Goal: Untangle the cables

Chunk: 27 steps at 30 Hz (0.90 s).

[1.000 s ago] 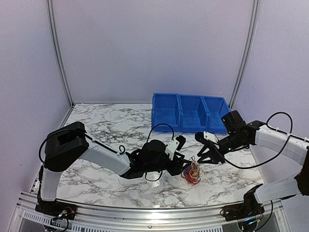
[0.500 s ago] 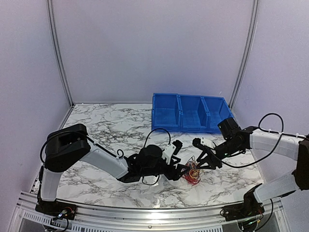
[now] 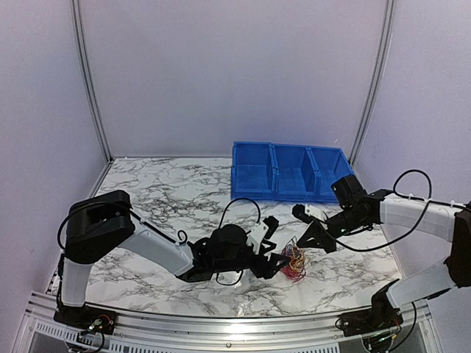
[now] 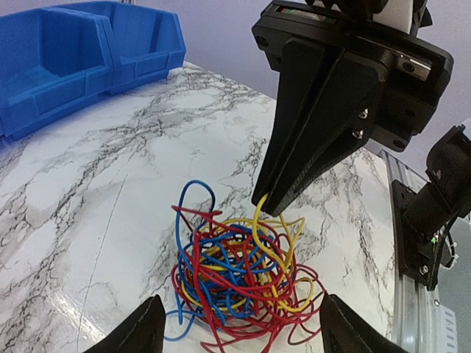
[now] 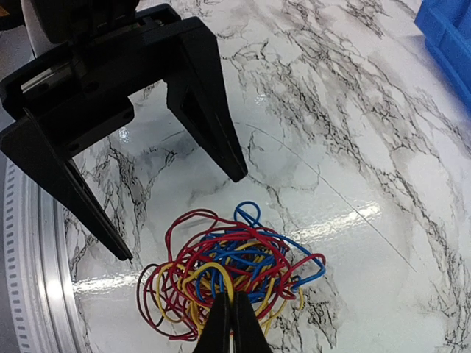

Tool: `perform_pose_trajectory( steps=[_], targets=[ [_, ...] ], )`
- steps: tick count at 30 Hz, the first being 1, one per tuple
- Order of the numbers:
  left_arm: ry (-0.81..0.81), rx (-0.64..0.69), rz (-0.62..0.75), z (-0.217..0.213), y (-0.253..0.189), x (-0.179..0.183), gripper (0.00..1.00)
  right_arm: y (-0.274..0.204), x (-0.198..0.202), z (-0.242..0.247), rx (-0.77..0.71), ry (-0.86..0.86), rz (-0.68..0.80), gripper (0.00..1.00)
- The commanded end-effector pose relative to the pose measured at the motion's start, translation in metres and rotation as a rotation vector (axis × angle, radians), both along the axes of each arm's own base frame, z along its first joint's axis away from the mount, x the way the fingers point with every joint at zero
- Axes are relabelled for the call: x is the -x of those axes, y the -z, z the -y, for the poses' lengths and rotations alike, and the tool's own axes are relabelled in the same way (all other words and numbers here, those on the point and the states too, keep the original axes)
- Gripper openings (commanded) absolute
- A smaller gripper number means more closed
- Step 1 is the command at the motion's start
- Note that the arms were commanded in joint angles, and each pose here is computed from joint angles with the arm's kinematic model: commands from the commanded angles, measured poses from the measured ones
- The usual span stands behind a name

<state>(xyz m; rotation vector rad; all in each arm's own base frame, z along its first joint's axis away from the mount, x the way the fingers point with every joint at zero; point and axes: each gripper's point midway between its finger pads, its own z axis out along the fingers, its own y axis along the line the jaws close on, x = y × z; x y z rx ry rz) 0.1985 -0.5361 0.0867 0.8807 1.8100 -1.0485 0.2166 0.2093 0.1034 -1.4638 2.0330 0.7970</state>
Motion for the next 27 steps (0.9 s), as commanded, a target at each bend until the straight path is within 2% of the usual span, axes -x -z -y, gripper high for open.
perform_pose_trajectory(
  steps=[1, 5, 10, 21, 27],
  targets=[
    [-0.068, 0.084, 0.082, 0.015, -0.034, -0.014, 0.74, -0.028, -0.009, -0.007, -0.052, -0.006, 0.064, 0.0],
    [-0.17, 0.095, 0.1, 0.021, -0.034, -0.032, 0.71, -0.035, -0.009, -0.009, -0.06, -0.005, 0.054, 0.0],
    [-0.317, 0.099, 0.097, 0.015, -0.029, -0.054, 0.6, -0.042, -0.006, -0.009, -0.066, -0.009, 0.048, 0.0],
    [-0.332, 0.106, 0.087, 0.016, -0.014, -0.051, 0.56, -0.045, -0.007, -0.01, -0.081, 0.001, 0.04, 0.0],
    [-0.336, 0.111, 0.089, 0.035, 0.002, -0.058, 0.55, -0.05, -0.004, -0.013, -0.102, -0.017, 0.029, 0.0]
  ],
)
